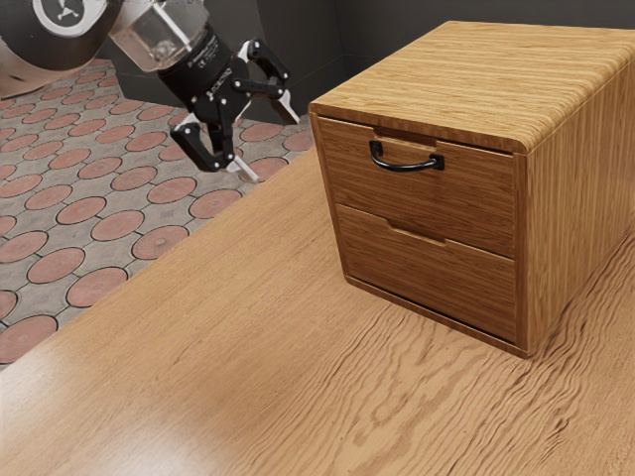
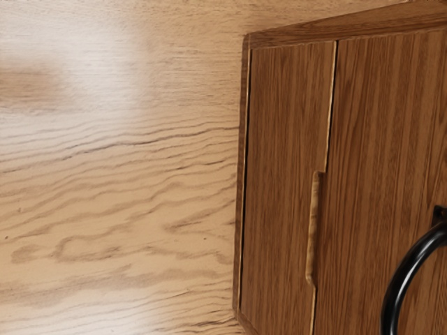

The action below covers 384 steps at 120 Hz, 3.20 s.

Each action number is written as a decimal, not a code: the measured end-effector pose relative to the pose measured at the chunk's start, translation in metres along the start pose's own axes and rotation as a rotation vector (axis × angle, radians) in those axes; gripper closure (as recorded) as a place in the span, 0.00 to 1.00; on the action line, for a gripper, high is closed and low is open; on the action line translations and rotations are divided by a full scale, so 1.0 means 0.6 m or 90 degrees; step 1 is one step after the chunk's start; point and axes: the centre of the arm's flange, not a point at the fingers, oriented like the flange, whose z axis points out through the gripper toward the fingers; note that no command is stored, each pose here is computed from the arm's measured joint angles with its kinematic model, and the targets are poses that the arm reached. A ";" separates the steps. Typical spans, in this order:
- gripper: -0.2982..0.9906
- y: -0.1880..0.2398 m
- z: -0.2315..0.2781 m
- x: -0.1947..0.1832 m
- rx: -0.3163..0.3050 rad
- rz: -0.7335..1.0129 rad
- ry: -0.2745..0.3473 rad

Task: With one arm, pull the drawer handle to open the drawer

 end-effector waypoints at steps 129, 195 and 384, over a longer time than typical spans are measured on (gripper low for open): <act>0.46 0.054 0.130 -0.097 -0.028 0.120 -0.019; 0.53 0.082 0.171 -0.047 -0.056 0.124 0.004; 0.73 0.011 0.175 -0.044 -0.080 0.161 -0.013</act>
